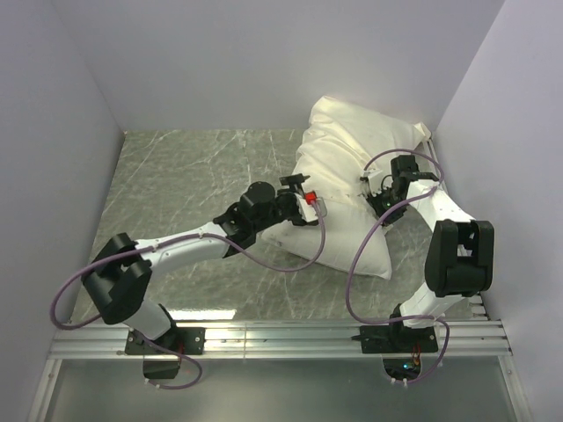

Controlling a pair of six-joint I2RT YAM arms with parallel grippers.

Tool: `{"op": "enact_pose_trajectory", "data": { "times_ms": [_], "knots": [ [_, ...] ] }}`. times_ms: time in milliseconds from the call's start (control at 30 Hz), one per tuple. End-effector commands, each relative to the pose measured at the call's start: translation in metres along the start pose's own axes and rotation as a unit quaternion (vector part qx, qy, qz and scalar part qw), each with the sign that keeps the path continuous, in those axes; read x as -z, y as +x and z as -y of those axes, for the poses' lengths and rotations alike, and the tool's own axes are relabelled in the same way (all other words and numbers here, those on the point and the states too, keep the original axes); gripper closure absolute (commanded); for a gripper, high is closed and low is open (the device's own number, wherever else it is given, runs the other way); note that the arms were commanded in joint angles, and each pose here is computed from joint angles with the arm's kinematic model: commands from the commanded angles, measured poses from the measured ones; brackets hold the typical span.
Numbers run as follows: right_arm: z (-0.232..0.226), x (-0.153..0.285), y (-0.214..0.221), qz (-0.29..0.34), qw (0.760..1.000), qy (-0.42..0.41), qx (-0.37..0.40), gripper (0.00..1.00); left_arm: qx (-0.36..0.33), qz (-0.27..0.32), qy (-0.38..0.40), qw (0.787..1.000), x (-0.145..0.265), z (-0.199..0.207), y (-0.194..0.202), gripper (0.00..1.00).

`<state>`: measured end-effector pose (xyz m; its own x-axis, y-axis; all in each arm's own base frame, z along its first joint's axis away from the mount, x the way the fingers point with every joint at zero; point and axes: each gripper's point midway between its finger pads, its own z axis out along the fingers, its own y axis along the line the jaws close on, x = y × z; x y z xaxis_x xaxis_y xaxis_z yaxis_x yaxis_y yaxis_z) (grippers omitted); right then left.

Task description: Put the pillow into the pillowcase

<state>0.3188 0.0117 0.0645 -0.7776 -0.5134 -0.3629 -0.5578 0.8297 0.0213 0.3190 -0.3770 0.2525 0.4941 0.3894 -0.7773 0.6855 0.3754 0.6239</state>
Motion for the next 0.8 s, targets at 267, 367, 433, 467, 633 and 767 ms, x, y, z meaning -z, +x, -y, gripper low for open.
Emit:
{"op": "enact_pose_trajectory", "data": {
  "times_ms": [267,367,433,467,633,767],
  "knots": [
    [0.012,0.012,-0.014,0.034,0.999,0.018,0.008,1.0,-0.036,-0.017,-0.062,0.997,-0.041,-0.018,0.016,0.21],
    [0.013,0.011,-0.011,0.03,0.999,0.017,0.007,1.0,-0.036,-0.011,-0.075,0.996,-0.046,-0.03,0.015,0.2],
    [0.015,0.013,-0.012,0.032,0.999,0.019,0.007,1.0,-0.037,-0.028,-0.101,0.994,-0.044,-0.047,0.022,0.21],
    [0.015,0.013,-0.012,0.032,0.999,0.018,0.006,1.0,-0.037,-0.037,-0.106,0.993,-0.046,-0.05,0.03,0.21],
    [0.019,0.013,-0.011,0.033,0.999,0.02,0.002,1.0,-0.034,-0.084,-0.11,0.99,-0.043,-0.057,0.069,0.23],
    [0.019,0.015,-0.009,0.036,0.999,0.019,0.002,1.0,-0.01,-0.129,-0.097,0.987,-0.027,-0.052,0.11,0.26]
  ]
}}
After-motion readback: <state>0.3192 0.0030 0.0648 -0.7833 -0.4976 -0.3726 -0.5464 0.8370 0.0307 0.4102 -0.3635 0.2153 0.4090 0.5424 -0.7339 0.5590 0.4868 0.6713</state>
